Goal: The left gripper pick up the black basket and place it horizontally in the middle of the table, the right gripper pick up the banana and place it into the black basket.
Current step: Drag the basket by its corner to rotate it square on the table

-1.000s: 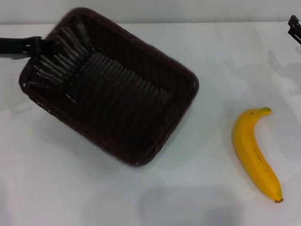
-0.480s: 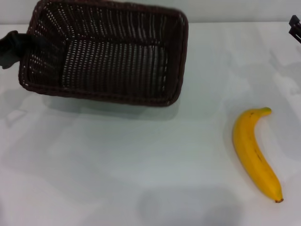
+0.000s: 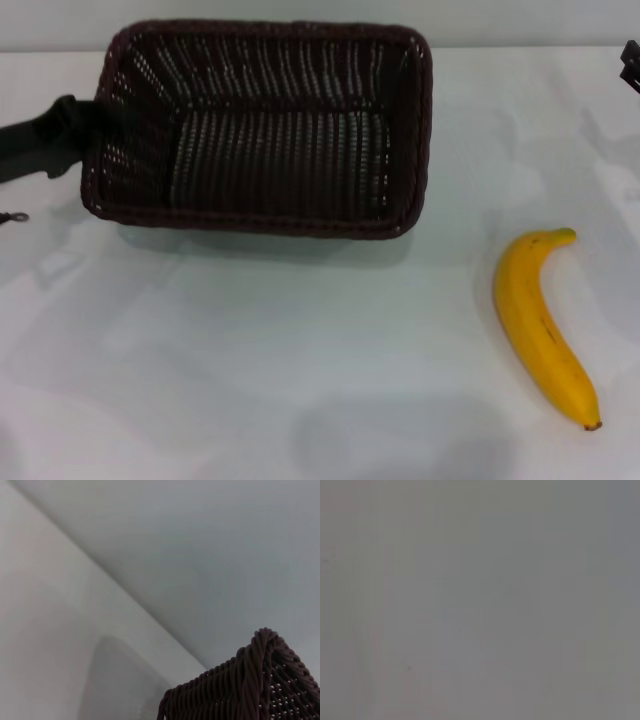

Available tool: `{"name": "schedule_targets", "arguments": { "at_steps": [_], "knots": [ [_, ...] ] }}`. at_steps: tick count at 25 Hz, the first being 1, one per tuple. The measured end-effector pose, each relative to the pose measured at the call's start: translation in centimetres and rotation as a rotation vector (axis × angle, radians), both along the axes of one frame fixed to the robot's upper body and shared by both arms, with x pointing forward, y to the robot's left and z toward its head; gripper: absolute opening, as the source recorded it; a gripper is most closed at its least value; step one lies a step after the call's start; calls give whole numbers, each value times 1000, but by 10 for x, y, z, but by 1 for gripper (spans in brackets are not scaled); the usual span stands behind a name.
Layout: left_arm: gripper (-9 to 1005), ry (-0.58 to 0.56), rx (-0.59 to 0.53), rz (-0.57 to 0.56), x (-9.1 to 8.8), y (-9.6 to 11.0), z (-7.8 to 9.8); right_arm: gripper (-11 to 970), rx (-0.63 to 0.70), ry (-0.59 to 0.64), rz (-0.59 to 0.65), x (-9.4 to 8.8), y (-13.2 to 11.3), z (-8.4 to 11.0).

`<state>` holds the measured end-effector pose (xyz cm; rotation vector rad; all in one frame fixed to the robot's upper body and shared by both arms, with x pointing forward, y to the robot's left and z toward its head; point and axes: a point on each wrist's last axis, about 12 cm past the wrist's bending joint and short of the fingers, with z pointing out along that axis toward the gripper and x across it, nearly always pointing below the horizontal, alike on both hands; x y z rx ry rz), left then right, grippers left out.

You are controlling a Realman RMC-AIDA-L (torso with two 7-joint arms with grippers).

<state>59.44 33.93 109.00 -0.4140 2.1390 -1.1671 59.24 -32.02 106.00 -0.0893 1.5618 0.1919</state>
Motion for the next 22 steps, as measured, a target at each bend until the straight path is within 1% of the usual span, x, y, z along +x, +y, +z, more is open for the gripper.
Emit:
{"name": "schedule_targets", "arguments": {
  "at_steps": [4,8,13,19,22],
  "knots": [
    [252,29,-13,15,-7,-3,-10,866,-3,3,-2,1,-1,0],
    [260,51,-28,18,-12,-6,-17,867,-1,4,-11,2,-2,1],
    [269,59,-39,10,-14,-12,-20,866,10,2,-35,3,-5,2],
    [281,56,-39,5,-15,-15,-21,865,8,-3,-36,4,-6,3],
    [423,44,-27,-2,-14,-15,-21,865,7,-5,-38,4,-7,4]
  ]
}}
